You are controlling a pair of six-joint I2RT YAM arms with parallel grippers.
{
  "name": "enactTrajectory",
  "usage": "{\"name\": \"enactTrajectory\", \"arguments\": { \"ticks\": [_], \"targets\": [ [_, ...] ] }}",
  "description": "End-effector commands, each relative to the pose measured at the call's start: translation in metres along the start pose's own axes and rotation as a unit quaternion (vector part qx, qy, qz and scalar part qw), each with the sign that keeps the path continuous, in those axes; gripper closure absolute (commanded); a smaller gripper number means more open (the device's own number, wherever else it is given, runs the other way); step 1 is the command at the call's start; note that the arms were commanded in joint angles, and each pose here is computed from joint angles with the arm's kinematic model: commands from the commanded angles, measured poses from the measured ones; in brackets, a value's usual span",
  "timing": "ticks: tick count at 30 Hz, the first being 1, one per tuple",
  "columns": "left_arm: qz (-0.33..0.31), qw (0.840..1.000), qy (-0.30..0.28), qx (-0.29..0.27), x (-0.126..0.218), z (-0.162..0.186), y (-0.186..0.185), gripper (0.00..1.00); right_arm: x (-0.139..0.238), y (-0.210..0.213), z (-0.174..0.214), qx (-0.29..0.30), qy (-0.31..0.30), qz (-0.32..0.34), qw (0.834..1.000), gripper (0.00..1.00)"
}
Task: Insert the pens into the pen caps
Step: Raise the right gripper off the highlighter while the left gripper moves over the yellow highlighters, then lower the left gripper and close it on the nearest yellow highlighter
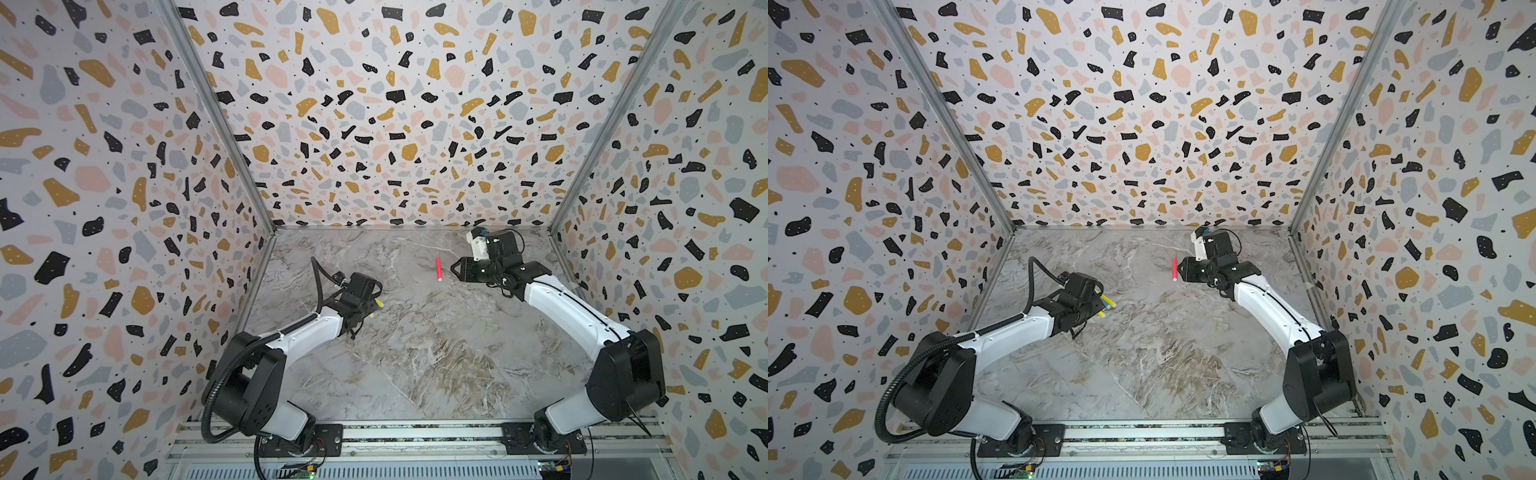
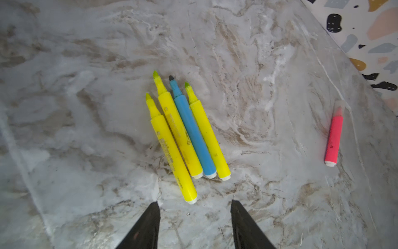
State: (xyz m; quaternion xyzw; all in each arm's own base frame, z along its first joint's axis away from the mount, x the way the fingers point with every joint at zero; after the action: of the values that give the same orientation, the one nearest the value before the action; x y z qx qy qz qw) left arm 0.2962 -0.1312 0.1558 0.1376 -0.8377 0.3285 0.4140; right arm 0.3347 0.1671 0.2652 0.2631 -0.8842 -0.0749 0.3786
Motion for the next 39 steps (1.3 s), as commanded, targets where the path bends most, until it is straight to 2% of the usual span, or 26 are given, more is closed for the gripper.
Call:
{"name": "enactTrajectory", "arguments": {
  "ticks": [1,8,17,34,39],
  "targets": [
    [-0.039,0.998,-0.016,0.040,-0.002,-0.008,0.001,0.46,0.011,0.005,-0.003,0.001,-0.018,-0.006,1.000,0.62],
    [-0.058,0.997,-0.001,0.058,-0.017,-0.007,0.000,0.47,0.008,0.004,0.005,-0.004,-0.010,-0.010,1.000,0.62],
    [-0.085,0.994,0.023,0.069,-0.039,-0.003,0.000,0.53,0.006,0.002,0.010,-0.007,-0.008,-0.011,1.000,0.62],
    [-0.105,0.991,0.037,0.078,-0.058,0.004,0.007,0.55,0.008,0.000,0.019,-0.013,-0.005,-0.009,1.000,0.63],
    [-0.109,0.989,0.059,0.084,-0.063,0.012,0.013,0.57,0.012,0.001,0.019,-0.014,-0.012,-0.010,1.000,0.63]
  ]
}}
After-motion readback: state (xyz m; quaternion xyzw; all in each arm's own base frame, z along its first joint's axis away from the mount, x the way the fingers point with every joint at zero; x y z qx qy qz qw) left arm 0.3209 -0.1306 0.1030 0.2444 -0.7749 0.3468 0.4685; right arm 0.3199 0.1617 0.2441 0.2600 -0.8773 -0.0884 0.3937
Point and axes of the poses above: each gripper's point midway between its finger pads, its own x axis back along the fingers, its own y axis along the line the jaws close on, z = x × y, the point moved 9 cm from there along x, back along the fingers, and after that the axes turned 7 degrees about x, right-handed, at the moved point
